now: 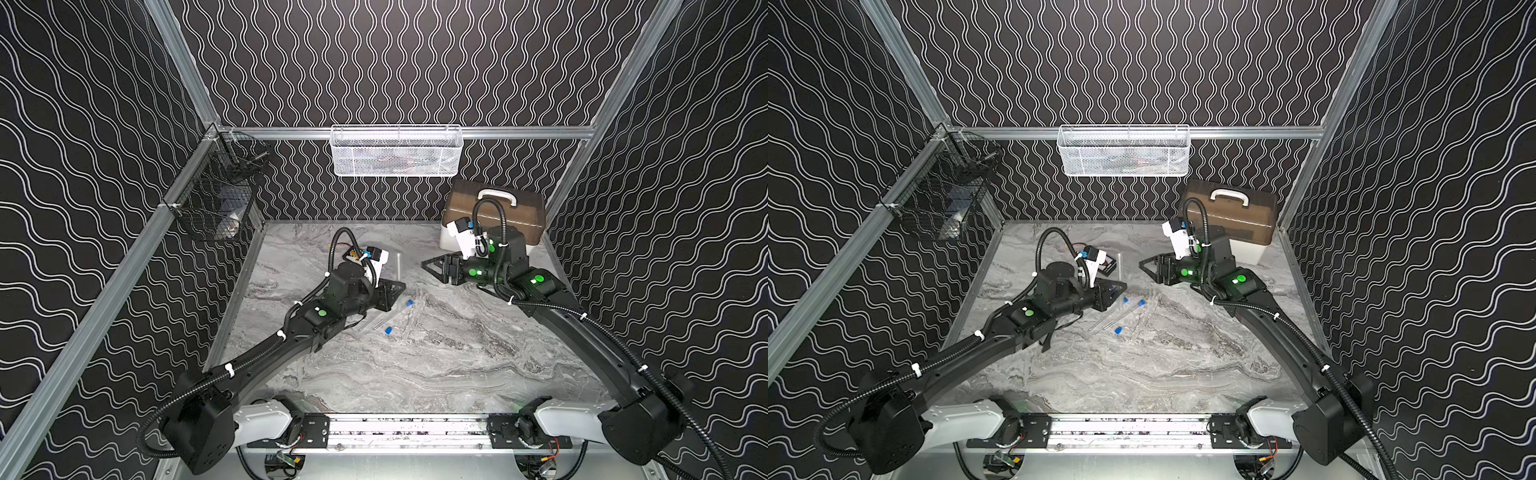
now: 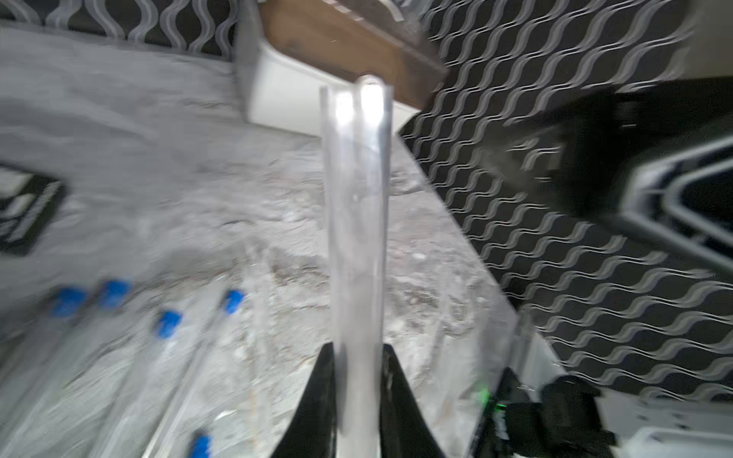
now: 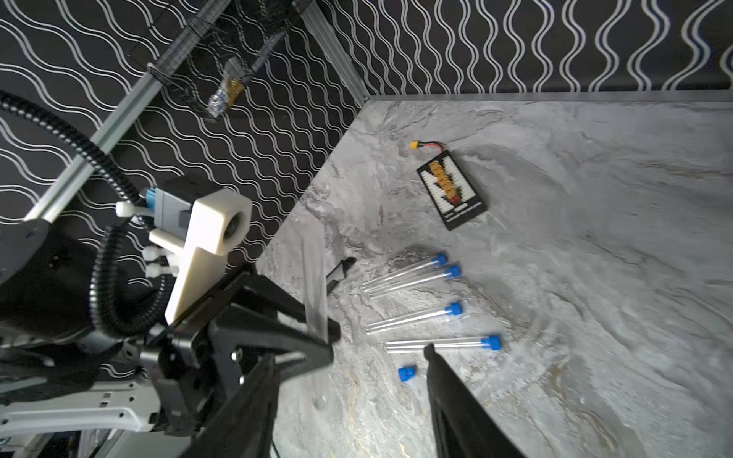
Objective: Insert stoppers into test tubes
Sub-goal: Pick up the test tube at the center of the board, then adjust the stopper at the center of the board.
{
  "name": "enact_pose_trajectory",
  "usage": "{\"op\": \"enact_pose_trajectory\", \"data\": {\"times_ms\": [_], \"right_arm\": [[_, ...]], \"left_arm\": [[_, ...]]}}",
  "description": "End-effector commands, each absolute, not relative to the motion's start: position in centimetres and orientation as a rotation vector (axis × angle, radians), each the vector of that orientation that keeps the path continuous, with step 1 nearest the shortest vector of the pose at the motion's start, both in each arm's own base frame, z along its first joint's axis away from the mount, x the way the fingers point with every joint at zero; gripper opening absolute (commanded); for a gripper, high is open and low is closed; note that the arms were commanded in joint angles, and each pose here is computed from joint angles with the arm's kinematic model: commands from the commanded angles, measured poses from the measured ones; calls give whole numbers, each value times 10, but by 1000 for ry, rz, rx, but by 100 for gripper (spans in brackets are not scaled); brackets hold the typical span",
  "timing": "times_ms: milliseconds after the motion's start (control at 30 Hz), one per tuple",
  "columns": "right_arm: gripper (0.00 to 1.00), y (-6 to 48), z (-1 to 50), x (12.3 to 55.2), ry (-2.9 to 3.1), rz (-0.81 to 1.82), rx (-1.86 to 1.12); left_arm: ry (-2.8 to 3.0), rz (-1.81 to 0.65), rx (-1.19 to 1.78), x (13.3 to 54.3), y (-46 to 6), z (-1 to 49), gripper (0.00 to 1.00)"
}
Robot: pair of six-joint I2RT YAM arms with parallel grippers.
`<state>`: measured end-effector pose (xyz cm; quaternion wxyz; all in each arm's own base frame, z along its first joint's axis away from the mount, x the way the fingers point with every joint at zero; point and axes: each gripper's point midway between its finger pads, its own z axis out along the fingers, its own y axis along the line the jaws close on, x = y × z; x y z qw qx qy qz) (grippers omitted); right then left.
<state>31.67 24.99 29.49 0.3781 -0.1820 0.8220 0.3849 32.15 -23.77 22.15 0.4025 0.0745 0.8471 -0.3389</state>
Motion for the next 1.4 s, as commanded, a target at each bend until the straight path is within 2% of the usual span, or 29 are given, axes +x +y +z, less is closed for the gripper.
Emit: {"op": "enact_pose_trajectory", "data": {"times_ms": [0, 133, 300, 500, 600, 667, 833, 967, 1133, 1367], "right_arm": [[58, 246, 263, 306, 2119, 870, -688], [55, 253, 216, 292, 2069, 750, -1091], [50, 273, 167, 300, 2262, 666, -1083], [47, 313, 143, 310, 2488, 655, -664], [44, 292, 132, 327, 2668, 435, -183], [44, 295, 131, 328, 2719, 425, 22], [46, 300, 120, 316, 2713, 339, 457], [51, 303, 98, 291, 2768, 173, 750], [52, 314, 73, 276, 2815, 158, 937], [51, 339, 57, 272, 2863, 182, 970]], "left_arm": [[2341, -522, 129, 319, -186, 173, 3], [2359, -427, 50, 322, -152, 166, 2], [2358, -322, -61, 325, -114, 168, 2], [2337, -256, -130, 320, -93, 174, 2], [2332, -232, -139, 317, -88, 177, 3], [2321, -221, -150, 316, -85, 178, 3], [2313, -169, -192, 309, -73, 179, 3], [2289, -113, -192, 299, -61, 192, 3], [2282, -130, -200, 284, -57, 195, 3], [2275, -170, -231, 274, -57, 191, 2]]}}
